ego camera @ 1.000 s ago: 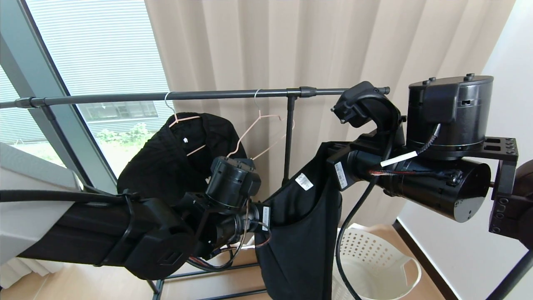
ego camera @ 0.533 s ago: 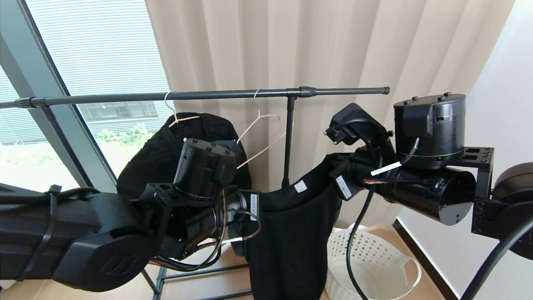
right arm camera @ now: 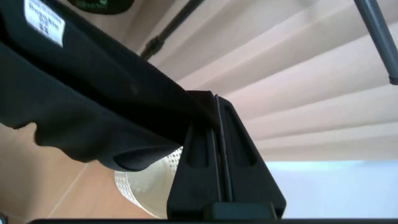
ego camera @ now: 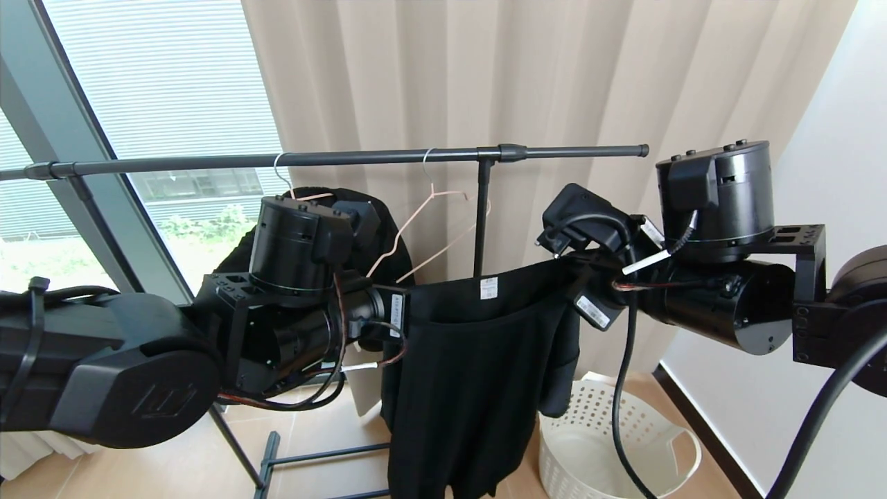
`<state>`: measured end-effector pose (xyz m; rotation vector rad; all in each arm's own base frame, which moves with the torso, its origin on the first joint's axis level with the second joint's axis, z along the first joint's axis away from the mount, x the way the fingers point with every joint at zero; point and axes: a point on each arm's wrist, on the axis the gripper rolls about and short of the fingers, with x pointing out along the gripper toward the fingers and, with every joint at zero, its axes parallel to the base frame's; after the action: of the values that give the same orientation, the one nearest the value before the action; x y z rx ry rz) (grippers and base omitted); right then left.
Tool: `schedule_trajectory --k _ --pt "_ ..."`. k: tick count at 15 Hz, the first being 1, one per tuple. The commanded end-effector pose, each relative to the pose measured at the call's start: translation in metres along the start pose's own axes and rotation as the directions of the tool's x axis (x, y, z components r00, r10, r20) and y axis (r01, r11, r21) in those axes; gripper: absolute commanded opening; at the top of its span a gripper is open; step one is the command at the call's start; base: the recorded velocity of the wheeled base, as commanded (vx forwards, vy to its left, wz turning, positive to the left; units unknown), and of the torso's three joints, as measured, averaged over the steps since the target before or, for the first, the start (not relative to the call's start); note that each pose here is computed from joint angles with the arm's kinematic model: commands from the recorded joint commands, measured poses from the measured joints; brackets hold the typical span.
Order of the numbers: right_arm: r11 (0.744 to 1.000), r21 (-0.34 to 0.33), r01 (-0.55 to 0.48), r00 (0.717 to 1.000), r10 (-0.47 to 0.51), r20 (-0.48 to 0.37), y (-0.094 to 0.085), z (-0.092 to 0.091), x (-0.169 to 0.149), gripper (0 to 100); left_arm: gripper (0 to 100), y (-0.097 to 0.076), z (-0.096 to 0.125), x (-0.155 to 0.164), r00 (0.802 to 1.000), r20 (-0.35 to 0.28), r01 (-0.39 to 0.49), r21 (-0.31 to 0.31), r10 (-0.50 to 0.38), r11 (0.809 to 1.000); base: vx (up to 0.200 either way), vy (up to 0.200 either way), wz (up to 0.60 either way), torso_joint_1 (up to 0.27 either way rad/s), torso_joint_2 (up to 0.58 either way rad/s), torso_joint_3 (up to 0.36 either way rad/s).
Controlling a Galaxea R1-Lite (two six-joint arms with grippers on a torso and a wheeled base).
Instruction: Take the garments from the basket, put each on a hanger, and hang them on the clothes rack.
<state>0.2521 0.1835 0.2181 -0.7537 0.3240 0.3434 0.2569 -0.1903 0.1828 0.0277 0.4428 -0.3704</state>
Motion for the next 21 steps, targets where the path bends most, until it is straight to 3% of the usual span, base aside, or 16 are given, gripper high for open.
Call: schedule_trajectory --k 1,8,14,21 --pt "1.000 -0.008 -0.012 1.000 0.012 -0.026 -0.005 -0.001 -0.010 0 0 0.003 0.006 -0.007 1.000 0.024 -0.003 0.005 0.002 1.000 0.000 0.000 0.00 0.000 0.00 0.000" --pt "0.997 0.053 0.061 0.998 -0.061 0.000 -0.017 0.015 -0.015 0 0 0.002 0.019 -0.004 0.998 0.060 0.005 0.027 -0.007 1.000 0.000 0.000 0.00 0.000 0.00 0.000" --pt "0.995 0.069 0.069 0.997 -0.071 0.021 -0.022 0.014 -0.029 0 0 0.000 0.028 -0.006 0.996 0.094 0.008 0.024 -0.010 1.000 0.000 0.000 0.00 0.000 0.00 0.000" --pt "0.995 0.076 0.070 0.997 -0.072 0.027 -0.022 0.019 -0.019 0 0 0.000 0.035 -0.007 0.993 0.115 0.008 0.019 -0.010 1.000 0.000 0.000 0.00 0.000 0.00 0.000"
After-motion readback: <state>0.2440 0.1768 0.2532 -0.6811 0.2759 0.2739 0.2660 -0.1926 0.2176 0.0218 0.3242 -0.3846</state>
